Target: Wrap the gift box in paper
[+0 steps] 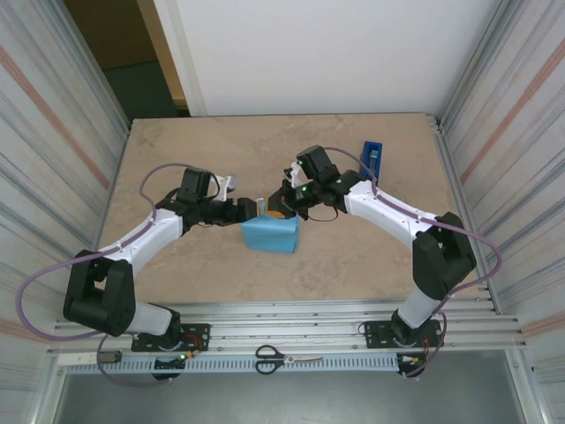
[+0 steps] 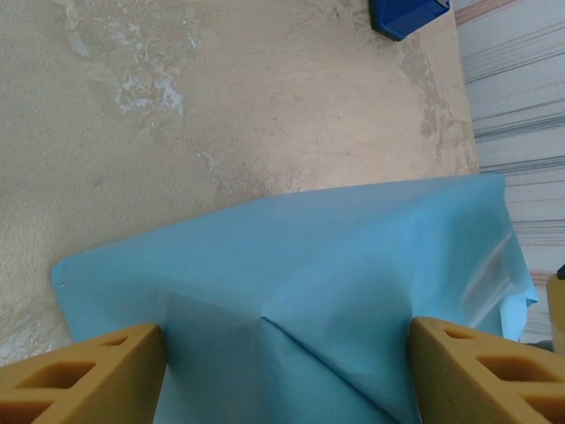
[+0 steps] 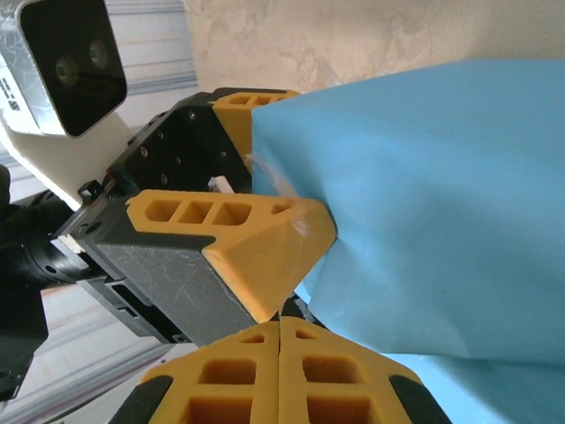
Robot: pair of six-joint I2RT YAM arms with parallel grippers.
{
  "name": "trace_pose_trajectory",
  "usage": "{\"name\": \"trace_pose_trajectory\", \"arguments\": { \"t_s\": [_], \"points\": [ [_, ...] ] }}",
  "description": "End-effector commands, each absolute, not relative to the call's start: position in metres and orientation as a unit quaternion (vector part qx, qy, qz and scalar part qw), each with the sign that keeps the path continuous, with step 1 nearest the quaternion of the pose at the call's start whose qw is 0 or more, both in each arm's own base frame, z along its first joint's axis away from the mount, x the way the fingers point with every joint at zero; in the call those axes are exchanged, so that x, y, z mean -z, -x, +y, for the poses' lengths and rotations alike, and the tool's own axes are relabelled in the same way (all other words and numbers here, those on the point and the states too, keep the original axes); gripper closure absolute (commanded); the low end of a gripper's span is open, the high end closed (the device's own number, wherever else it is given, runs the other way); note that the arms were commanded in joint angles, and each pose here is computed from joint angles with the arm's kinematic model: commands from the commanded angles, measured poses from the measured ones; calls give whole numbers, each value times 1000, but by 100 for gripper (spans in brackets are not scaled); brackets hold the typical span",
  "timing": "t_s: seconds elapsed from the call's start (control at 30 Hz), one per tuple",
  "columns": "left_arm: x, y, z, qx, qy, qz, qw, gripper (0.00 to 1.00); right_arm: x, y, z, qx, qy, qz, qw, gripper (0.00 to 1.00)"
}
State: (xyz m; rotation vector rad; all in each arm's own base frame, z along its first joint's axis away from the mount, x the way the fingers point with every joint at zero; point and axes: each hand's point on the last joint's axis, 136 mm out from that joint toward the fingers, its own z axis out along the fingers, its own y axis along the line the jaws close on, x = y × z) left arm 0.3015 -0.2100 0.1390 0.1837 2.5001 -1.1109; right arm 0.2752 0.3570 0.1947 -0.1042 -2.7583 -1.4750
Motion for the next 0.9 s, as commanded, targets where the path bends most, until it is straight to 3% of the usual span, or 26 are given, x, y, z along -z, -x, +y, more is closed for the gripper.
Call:
{"name": "trace_pose_trajectory", "arguments": {
  "t_s": [0.0,0.87],
  "points": [
    [-102,-272,-202,370,-48,919,127,29,-200,-273,355,458,48,-887,4,100],
    [-126,-279,-207,382,-61,910,149,29,-136,-254,324,241,46,-969,12,100]
  ]
}}
